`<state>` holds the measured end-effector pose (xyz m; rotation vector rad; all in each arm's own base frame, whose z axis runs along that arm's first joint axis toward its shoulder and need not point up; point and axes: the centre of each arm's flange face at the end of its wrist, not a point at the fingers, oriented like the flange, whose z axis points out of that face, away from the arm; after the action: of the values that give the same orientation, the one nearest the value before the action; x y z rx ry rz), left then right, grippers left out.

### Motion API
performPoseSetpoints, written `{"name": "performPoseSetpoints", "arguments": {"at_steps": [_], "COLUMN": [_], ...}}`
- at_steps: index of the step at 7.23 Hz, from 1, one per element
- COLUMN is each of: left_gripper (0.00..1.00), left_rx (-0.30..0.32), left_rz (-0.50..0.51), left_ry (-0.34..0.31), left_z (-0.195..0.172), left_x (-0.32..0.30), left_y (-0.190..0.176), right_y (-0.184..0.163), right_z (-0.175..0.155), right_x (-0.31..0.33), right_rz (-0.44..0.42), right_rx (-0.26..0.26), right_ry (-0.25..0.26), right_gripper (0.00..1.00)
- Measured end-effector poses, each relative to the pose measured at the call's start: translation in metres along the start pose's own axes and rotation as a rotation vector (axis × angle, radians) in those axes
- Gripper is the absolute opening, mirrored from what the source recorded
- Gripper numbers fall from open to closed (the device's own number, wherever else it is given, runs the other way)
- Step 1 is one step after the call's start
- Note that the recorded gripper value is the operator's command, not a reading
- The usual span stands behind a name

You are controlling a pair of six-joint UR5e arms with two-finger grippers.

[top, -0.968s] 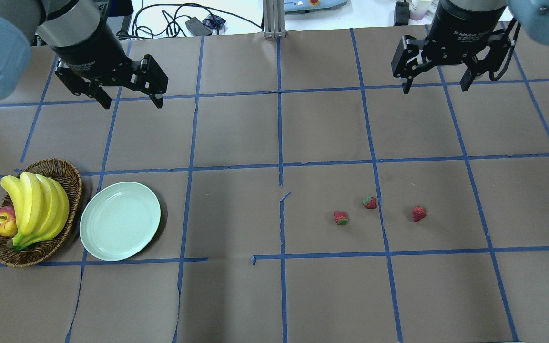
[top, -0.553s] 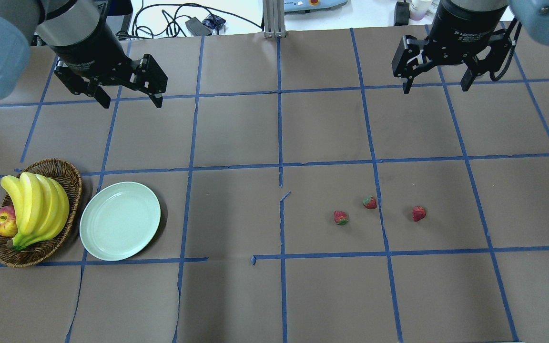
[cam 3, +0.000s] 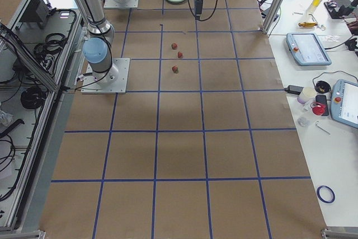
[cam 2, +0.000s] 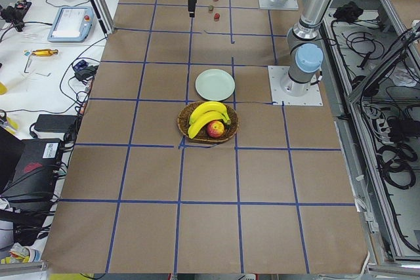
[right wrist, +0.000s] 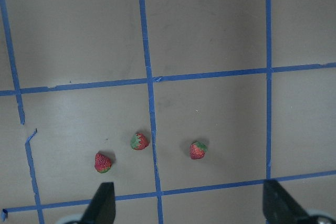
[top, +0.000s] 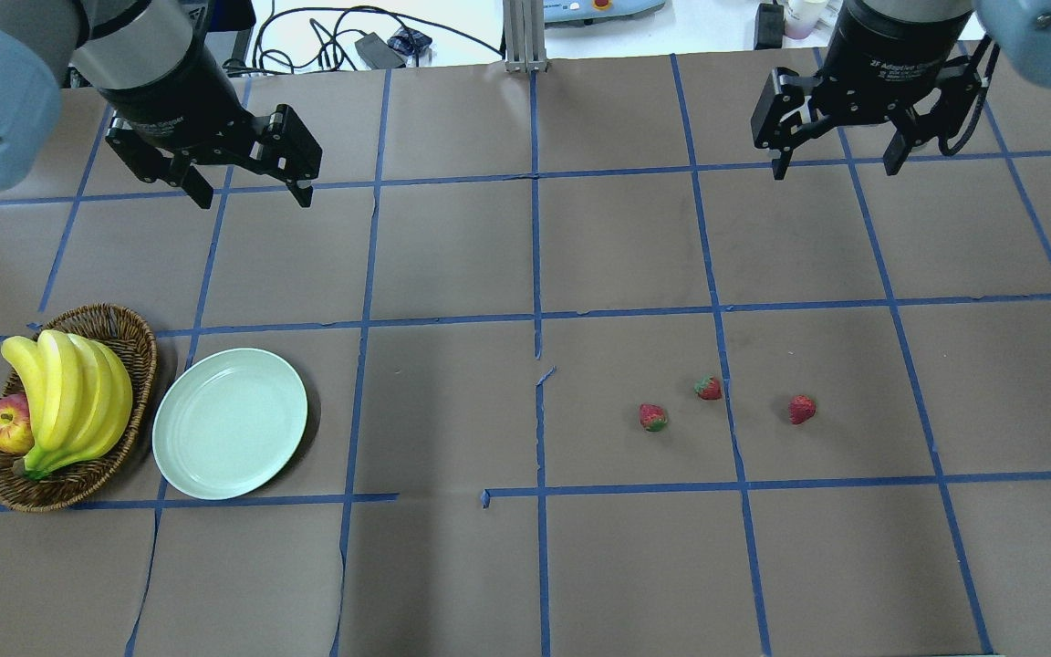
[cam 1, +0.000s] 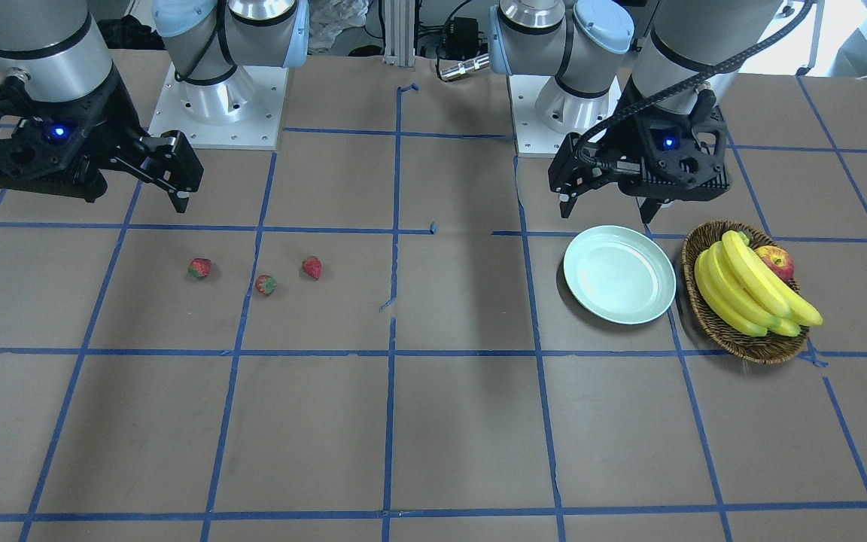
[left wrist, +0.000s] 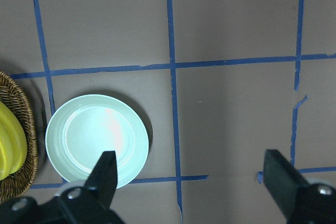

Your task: Collect all strawberries into plate

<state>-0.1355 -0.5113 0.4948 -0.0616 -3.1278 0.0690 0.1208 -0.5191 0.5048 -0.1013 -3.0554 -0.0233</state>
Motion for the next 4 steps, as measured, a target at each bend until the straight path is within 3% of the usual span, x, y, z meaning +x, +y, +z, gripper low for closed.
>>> {"name": "performPoseSetpoints", "arguments": {"at_steps": [4], "left_gripper": [1.00], "left_rx": [-0.004], "left_rz": [0.001], "left_ry": [0.000], "left_z": [0.0019], "left_x": [-0.0001], "left_y": [-0.0011], "right_y": [0.0003], "right_z": [0.0016], "right_x": [-0.0004], "right_rz": [0.000], "right_rx": [-0.004], "right_ry": [0.002], "right_gripper": [1.00]}}
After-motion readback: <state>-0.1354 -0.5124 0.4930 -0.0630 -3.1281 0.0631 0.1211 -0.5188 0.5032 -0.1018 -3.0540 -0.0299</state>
